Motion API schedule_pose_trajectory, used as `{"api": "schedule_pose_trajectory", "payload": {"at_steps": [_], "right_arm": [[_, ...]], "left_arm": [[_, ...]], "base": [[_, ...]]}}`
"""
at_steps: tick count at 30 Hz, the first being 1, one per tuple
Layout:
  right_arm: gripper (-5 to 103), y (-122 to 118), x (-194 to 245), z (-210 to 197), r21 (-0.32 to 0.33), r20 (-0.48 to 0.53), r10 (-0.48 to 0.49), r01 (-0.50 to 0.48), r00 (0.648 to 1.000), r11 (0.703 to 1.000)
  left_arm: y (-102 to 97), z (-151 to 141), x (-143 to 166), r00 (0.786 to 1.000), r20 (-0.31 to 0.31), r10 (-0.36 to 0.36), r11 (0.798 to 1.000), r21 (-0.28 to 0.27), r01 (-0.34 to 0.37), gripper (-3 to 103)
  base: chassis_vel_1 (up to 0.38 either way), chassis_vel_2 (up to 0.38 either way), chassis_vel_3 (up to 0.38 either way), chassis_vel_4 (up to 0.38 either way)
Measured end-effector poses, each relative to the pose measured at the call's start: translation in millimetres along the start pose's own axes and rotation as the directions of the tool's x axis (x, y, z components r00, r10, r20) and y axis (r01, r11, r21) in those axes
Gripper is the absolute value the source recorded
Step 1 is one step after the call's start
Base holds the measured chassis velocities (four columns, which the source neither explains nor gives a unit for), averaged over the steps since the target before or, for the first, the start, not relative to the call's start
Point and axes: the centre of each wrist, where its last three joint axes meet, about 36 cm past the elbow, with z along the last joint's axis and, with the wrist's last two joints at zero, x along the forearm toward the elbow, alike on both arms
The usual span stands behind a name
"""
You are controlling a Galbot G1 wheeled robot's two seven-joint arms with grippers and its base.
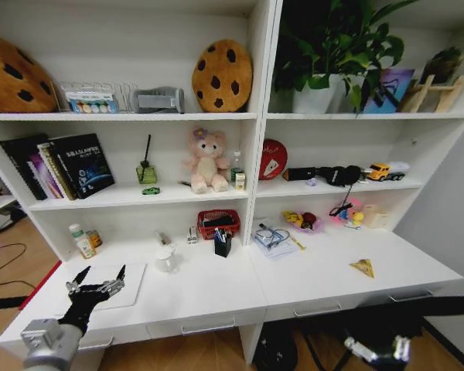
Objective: Organize the objects on the table.
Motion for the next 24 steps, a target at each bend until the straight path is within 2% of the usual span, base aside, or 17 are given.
{"api": "schedule_pose_trajectory", "payload": {"at_steps": [1,2,5,14,24], "right_arm": [[100,-6,-24,-10,-0.016,0.010,0.038,-0.037,0.999,0.999],[100,-6,-24,-10,-0.016,0.010,0.038,-0.037,0.999,0.999],[100,-26,-84,-36,-0.031,0.001,0.113,-0.113,0.994,0.993],[100,-28,-99,-40,-0.050,-0.035,0.127,-0.128,0.991,0.990],[100,-30,-108,-22,-0.101,-0.092,0.138,-0.147,0.986,0.984]], "left_arm": [[0.0,0,0,1.000,0.000,0.000,1.000,0.000,0.000,100],[0.0,0,0,1.000,0.000,0.000,1.000,0.000,0.000,100],[0.0,0,0,1.000,0.000,0.000,1.000,0.000,0.000,100],[0.0,0,0,1.000,0.000,0.000,1.000,0.000,0.000,100],[0.0,0,0,1.000,0.000,0.000,1.000,0.000,0.000,100]], "base": [[0.000,0.000,0.000,0.000],[0.000,0.000,0.000,0.000],[0.000,0.000,0.000,0.000],[-0.054,-0.048,0.050,0.037],[-0.187,-0.194,0.168,0.186]]}}
